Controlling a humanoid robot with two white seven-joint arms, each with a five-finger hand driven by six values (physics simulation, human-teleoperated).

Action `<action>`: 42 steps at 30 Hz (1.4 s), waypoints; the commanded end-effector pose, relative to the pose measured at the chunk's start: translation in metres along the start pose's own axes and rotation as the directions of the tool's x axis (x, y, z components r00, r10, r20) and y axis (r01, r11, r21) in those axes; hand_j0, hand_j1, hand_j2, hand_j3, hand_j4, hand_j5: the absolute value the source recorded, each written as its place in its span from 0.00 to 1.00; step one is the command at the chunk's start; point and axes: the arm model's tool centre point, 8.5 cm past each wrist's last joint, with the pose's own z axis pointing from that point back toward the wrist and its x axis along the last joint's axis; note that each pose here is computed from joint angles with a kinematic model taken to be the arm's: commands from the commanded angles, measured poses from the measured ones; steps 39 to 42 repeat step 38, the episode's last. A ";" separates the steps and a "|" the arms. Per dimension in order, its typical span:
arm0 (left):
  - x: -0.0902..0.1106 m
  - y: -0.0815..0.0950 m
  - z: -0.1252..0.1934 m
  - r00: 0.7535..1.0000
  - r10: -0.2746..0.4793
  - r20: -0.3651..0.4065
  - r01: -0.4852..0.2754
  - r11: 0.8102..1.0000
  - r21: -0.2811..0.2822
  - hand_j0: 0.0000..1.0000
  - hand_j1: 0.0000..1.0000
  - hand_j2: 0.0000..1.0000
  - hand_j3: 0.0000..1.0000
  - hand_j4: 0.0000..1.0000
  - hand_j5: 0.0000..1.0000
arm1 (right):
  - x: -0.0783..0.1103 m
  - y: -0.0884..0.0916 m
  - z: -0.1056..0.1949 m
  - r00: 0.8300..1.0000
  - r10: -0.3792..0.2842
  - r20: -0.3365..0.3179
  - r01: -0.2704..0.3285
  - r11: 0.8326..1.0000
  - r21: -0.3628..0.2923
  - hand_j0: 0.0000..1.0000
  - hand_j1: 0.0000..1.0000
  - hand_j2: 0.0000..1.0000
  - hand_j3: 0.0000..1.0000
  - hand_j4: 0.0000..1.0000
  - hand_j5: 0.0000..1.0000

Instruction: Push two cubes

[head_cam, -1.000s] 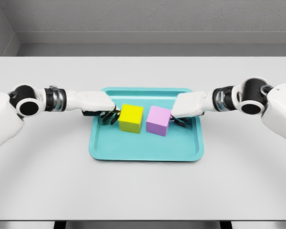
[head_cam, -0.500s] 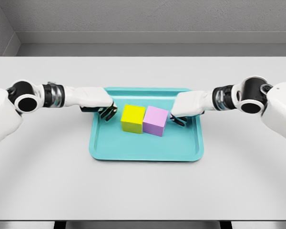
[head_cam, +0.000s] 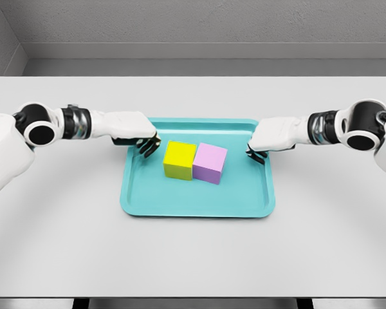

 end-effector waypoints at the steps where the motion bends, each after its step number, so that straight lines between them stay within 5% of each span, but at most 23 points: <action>1: -0.001 -0.002 -0.007 1.000 0.023 0.001 -0.023 1.000 0.001 0.14 0.14 0.14 0.14 0.14 0.14 | 0.002 -0.001 -0.003 1.000 0.005 0.008 -0.005 1.000 0.005 0.27 0.27 0.27 0.27 0.27 0.27; 13: 0.007 0.004 -0.021 1.000 0.005 0.022 -0.005 1.000 0.002 0.14 0.14 0.14 0.14 0.14 0.14 | -0.008 -0.007 0.010 1.000 -0.005 -0.020 0.005 1.000 -0.024 0.31 0.31 0.31 0.31 0.31 0.31; 15: 0.007 0.005 -0.021 1.000 0.004 0.021 -0.004 1.000 0.004 0.14 0.14 0.14 0.14 0.14 0.14 | -0.025 -0.008 0.040 0.996 -0.050 -0.070 0.045 0.997 -0.069 0.31 0.31 0.31 0.31 0.31 0.31; 17: 0.000 0.010 -0.013 1.000 0.001 0.000 -0.001 1.000 0.011 0.14 0.14 0.14 0.14 0.14 0.14 | -0.057 -0.005 0.108 0.975 -0.137 -0.175 0.109 0.981 -0.163 0.31 0.31 0.31 0.31 0.31 0.31; 18: -0.009 0.011 -0.004 1.000 0.013 -0.025 -0.013 1.000 0.019 0.15 0.15 0.15 0.15 0.15 0.15 | -0.066 -0.003 0.135 0.962 -0.175 -0.211 0.133 0.971 -0.199 0.39 0.39 0.39 0.39 0.39 0.39; 19: -0.025 0.013 0.015 0.997 0.034 -0.074 -0.031 0.999 0.037 0.16 0.16 0.16 0.16 0.16 0.16 | -0.073 0.007 0.148 0.948 -0.220 -0.229 0.170 0.961 -0.219 1.00 1.00 1.00 1.00 1.00 1.00; 21: -0.054 0.018 0.077 0.982 0.067 -0.174 -0.052 0.995 0.089 0.26 0.26 0.26 0.26 0.26 0.26 | -0.078 0.020 0.148 0.936 -0.262 -0.235 0.212 0.953 -0.218 1.00 1.00 1.00 1.00 1.00 1.00; 22: -0.059 0.020 0.104 0.977 0.138 -0.161 -0.112 0.981 0.160 0.48 0.48 0.48 0.48 0.48 0.48 | -0.077 0.020 0.147 0.937 -0.262 -0.232 0.212 0.953 -0.218 1.00 1.00 1.00 1.00 1.00 1.00; 23: -0.069 0.019 0.152 0.960 0.231 -0.161 -0.188 0.951 0.245 1.00 1.00 1.00 1.00 1.00 1.00 | -0.076 0.021 0.144 0.938 -0.262 -0.228 0.215 0.953 -0.214 1.00 1.00 1.00 1.00 1.00 1.00; 24: -0.074 0.005 0.192 0.941 0.269 -0.205 -0.213 0.943 0.256 1.00 1.00 1.00 1.00 1.00 1.00 | -0.074 0.027 0.139 0.938 -0.271 -0.218 0.227 0.952 -0.206 1.00 1.00 1.00 1.00 1.00 1.00; 25: -0.075 0.002 0.199 0.937 0.272 -0.220 -0.215 0.944 0.251 1.00 1.00 1.00 1.00 1.00 1.00 | -0.073 0.029 0.139 0.937 -0.273 -0.218 0.231 0.952 -0.203 1.00 1.00 1.00 1.00 1.00 1.00; 42: -0.074 -0.015 0.181 0.933 0.302 -0.193 -0.255 0.938 0.235 1.00 1.00 1.00 1.00 1.00 1.00 | -0.072 0.032 0.139 0.936 -0.274 -0.219 0.233 0.953 -0.196 1.00 1.00 1.00 1.00 1.00 1.00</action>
